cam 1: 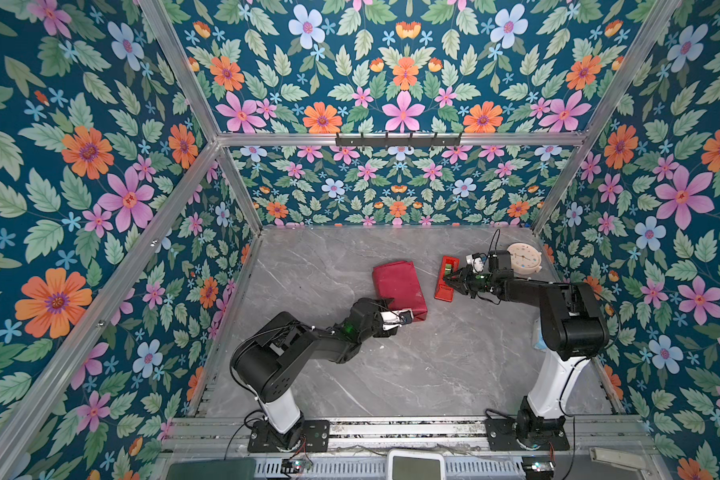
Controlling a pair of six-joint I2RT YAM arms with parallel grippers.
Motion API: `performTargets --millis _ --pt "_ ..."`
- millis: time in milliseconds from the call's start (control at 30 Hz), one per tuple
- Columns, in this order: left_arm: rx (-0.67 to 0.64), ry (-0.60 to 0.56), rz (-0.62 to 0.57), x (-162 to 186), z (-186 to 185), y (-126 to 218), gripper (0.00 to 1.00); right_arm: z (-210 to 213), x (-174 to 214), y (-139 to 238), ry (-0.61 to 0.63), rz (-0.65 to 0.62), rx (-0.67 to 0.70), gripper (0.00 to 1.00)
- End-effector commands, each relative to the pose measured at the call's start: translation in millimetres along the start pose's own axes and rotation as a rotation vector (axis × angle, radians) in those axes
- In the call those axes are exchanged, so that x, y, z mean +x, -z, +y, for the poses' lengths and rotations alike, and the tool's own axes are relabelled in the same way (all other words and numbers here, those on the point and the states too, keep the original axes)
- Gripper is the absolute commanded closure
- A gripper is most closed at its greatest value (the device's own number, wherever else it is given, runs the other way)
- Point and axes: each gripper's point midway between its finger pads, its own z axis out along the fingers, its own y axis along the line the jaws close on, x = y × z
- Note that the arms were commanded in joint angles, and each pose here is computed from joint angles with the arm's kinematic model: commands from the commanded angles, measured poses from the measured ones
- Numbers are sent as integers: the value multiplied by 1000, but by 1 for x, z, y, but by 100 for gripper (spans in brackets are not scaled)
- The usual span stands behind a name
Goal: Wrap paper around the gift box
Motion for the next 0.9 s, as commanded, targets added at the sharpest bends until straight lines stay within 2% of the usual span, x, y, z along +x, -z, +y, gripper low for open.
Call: performTargets --millis 0,167,433,667,867 --pt "22 2 20 5 -5 -1 29 -10 5 -3 -52 10 28 79" --pt "20 2 20 5 -5 0 29 -8 3 -5 -71 12 1 85" --pt "18 2 22 5 -4 -1 29 8 -2 -4 -84 -2 -75 100" --pt "16 2 21 6 -4 0 29 41 -5 9 -60 -31 -177 100" --pt "14 1 23 6 -4 -1 29 47 3 16 -57 -30 -203 100"
